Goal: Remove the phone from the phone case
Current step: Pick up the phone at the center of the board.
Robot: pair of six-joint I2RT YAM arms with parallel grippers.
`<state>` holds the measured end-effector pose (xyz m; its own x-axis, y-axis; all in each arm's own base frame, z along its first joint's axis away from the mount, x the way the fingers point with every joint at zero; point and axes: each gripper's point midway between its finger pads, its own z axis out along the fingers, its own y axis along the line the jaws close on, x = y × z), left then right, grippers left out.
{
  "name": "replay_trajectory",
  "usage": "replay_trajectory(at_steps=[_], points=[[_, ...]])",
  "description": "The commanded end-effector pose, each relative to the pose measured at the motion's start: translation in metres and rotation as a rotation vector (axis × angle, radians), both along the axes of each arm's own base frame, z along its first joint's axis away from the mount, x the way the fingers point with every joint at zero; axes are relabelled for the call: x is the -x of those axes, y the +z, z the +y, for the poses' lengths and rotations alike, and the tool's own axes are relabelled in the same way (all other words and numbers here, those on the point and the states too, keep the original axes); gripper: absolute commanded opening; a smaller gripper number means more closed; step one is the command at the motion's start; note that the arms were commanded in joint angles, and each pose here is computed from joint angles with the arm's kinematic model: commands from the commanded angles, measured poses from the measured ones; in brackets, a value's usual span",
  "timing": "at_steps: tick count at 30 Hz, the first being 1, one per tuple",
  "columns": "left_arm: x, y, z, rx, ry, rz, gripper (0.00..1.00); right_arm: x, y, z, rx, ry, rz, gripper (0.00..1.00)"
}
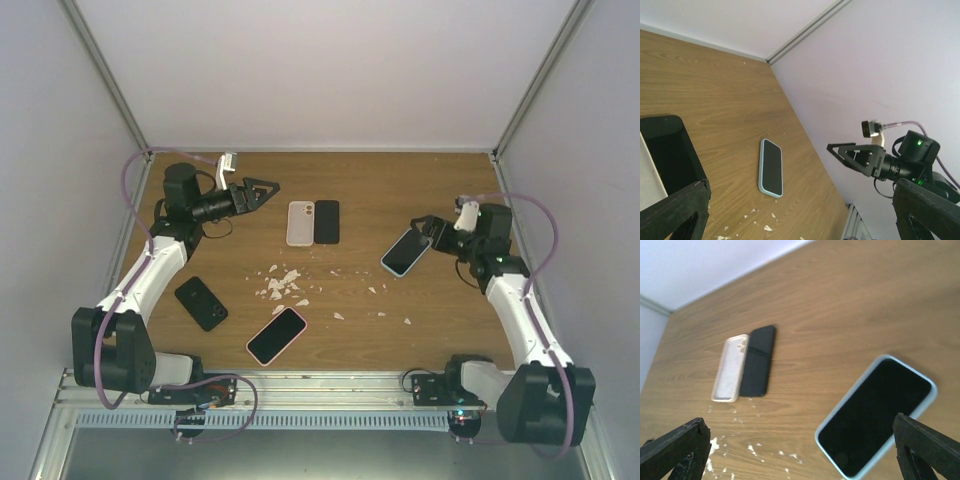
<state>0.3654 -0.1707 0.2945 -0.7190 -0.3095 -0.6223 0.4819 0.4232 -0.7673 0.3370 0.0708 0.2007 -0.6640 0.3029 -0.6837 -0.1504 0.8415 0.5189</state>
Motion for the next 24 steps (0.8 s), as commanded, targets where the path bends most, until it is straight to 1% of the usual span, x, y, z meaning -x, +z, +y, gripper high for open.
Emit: replay_trajectory(at_steps=[1,5,13,24], points=[[-0.004,0.003,0.005,-0.013,0.023,-0.042,0.99,0.013,-0.031,-0.030,-0.042,-0.165,0.097,1.00],[-0.006,0.002,0.006,-0.013,0.025,-0.036,0.99,0.010,-0.050,-0.041,-0.054,-0.206,0.148,1.00],[-0.008,0.001,0.006,-0.009,0.027,-0.029,0.99,-0.007,-0.088,-0.043,-0.061,-0.205,0.286,1.00],[-0.010,-0.001,0.007,-0.001,0.031,-0.015,0.99,-0.025,-0.125,-0.043,-0.056,-0.187,0.398,1.00]])
